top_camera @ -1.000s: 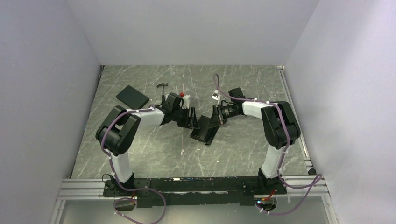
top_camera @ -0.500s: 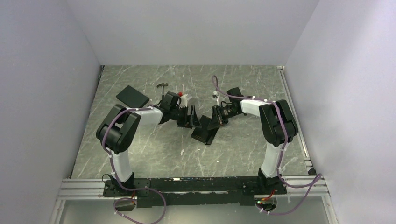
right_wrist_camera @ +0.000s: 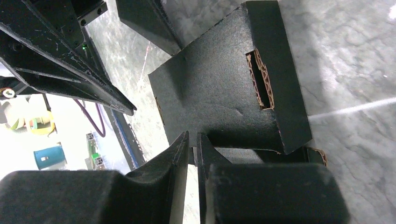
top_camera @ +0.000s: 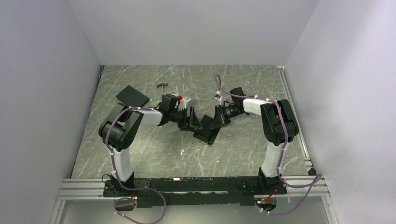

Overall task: Fold the paper box
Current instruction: Pick up the paper box from the center of the board.

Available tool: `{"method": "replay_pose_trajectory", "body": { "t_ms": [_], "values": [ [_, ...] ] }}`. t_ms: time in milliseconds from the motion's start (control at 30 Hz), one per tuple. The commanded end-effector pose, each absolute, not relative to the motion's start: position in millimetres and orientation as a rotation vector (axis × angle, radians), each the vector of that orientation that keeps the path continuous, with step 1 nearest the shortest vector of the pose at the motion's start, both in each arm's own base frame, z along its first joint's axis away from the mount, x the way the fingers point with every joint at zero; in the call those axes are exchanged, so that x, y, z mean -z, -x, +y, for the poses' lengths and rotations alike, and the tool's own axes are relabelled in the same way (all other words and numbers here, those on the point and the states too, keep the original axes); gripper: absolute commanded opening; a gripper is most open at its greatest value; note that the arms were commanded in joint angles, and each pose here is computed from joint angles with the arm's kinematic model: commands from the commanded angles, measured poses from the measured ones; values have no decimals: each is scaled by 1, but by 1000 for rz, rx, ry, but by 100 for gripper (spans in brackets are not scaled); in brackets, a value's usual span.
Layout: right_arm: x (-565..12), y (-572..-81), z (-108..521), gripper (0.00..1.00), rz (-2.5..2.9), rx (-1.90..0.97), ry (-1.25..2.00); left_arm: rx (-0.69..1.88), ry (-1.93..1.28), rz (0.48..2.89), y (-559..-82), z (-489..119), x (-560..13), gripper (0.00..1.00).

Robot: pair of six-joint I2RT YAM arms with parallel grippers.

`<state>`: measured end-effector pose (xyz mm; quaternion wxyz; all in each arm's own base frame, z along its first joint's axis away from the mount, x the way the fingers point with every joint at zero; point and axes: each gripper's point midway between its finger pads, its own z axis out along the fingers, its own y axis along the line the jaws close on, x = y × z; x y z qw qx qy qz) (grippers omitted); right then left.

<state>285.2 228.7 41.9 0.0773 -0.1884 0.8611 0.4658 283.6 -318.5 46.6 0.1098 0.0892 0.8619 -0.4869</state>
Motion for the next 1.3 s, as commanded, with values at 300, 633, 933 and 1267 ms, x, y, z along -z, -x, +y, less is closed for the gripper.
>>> {"method": "replay_pose_trajectory", "body": {
  "t_ms": [300,633,933,1267],
  "values": [
    [-1,-283,193,14,2720,-1208,546,1434,-140,2681,-260,-320,-14,77],
    [-8,-284,184,13,2703,-1229,541,1435,-126,2662,-261,-327,-14,75],
    [-67,-294,197,15,2438,-1327,694,1170,-212,2741,-265,-332,5,68],
    [-87,-302,181,38,2390,-1083,665,933,-245,2838,-264,-325,32,59]
  ]
}}
